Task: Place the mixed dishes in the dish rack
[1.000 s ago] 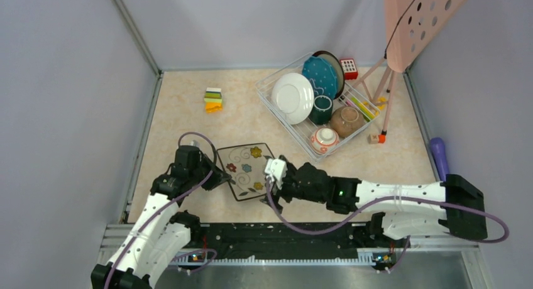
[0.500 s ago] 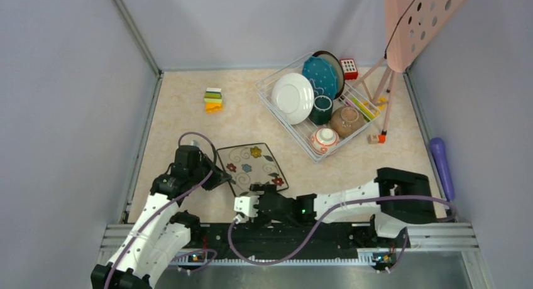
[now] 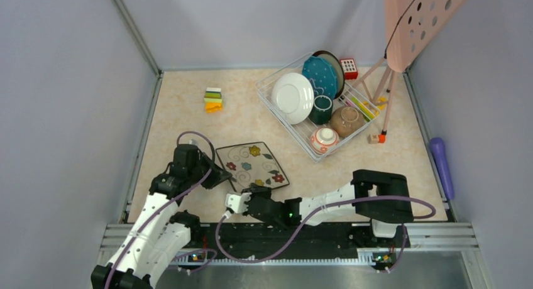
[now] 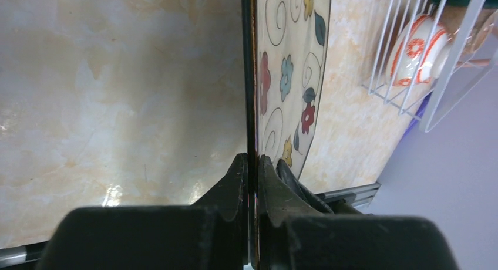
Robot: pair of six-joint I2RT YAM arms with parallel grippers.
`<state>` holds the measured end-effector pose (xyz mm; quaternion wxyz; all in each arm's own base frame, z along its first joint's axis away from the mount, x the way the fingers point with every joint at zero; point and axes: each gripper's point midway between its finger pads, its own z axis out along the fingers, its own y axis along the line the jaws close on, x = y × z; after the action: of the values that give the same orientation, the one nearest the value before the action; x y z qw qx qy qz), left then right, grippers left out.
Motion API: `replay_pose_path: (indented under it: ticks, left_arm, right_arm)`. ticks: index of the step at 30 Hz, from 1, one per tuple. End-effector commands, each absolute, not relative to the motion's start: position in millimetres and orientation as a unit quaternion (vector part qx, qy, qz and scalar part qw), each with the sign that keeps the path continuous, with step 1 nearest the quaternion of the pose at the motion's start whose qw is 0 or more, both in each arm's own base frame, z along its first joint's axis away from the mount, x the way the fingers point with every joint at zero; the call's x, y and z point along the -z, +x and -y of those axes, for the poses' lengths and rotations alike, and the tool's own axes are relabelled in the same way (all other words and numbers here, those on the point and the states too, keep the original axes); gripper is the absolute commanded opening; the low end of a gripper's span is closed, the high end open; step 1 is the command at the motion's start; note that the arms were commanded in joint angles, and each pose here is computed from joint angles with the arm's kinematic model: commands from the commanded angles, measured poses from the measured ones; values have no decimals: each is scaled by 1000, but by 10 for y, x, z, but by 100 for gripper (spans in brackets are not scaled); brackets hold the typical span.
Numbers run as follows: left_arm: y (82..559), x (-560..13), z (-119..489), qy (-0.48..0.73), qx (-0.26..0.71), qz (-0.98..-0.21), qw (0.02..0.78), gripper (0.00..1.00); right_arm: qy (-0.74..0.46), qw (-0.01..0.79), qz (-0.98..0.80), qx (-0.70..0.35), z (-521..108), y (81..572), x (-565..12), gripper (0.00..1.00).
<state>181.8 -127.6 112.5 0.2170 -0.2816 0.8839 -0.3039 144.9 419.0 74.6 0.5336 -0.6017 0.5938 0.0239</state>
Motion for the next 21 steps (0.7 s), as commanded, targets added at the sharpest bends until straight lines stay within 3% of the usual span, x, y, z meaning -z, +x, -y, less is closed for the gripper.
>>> replay_pose_path:
  ticks: [1, 2, 6, 8, 15, 19, 21]
  left_arm:
    - [1932, -1446, 1375, -277, 350, -862, 240, 0]
    - [1934, -1457, 1379, -276, 352, -861, 241, 0]
    - [1934, -1498, 1391, -270, 356, -860, 244, 0]
    - [1937, -1516, 1386, -268, 357, -860, 249, 5]
    - [1982, -1602, 1318, -272, 349, -853, 278, 28]
    - [2022, -1707, 1253, -273, 340, -847, 304, 57]
    - [2040, -1758, 1231, -272, 335, -847, 312, 66]
  right_arm:
    - [-556, 581, -593, -37, -4373, 1509, -1071, 10]
    - [-553, 583, -594, -37, -4375, 1516, -1091, 0]
    - [-541, 594, -595, -38, -4356, 1538, -1175, 0]
    - [-531, 600, -597, -44, -4318, 1545, -1222, 0]
    - [-492, 621, -606, -77, -4166, 1572, -1488, 0]
    - [-464, 628, -614, -110, -4026, 1617, -1661, 0]
    - [-452, 627, -620, -135, -3952, 1631, -1727, 0]
